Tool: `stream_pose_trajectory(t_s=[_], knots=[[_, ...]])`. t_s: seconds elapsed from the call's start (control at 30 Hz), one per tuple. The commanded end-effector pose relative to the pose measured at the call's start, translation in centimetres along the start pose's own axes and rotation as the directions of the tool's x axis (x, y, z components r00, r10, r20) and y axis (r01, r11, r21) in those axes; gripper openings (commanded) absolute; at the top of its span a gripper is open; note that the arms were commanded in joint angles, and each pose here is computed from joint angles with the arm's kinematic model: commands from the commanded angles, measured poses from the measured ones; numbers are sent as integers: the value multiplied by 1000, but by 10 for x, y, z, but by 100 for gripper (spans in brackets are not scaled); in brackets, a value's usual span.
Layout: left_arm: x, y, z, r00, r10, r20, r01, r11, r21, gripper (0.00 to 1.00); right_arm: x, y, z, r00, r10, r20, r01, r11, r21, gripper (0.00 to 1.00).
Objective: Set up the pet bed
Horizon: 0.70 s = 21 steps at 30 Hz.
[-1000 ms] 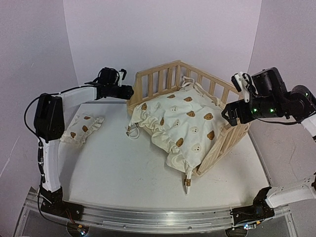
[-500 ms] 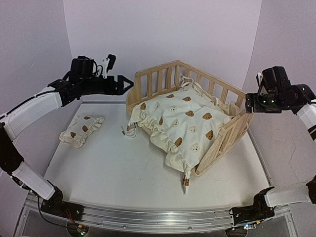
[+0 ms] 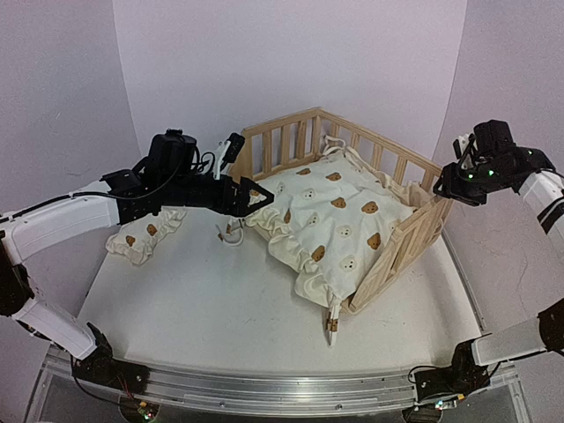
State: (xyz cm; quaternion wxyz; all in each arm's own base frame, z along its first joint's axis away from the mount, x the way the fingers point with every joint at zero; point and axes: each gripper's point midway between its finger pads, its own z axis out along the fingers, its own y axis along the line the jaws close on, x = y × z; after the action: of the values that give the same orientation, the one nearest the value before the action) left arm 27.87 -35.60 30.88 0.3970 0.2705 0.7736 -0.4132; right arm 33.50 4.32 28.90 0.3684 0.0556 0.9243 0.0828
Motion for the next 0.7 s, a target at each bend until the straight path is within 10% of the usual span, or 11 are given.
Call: stream_pose_trajectory(t_s=[0.0,0.47,0.67], knots=[[-26,-18,-16,994,36,104,-39,999,27,99,15,18,2,999,-4,-46,-1,994,-111,48],[-34,-17,-13,992,50,116,-51,999,10,99,113,160,-10,930,-309,-200,220,902,-372,40],[-36,-18,-6,993,57,104,-59,998,19,99,168,244,-50,835,-522,-172,328,725,-606,44]])
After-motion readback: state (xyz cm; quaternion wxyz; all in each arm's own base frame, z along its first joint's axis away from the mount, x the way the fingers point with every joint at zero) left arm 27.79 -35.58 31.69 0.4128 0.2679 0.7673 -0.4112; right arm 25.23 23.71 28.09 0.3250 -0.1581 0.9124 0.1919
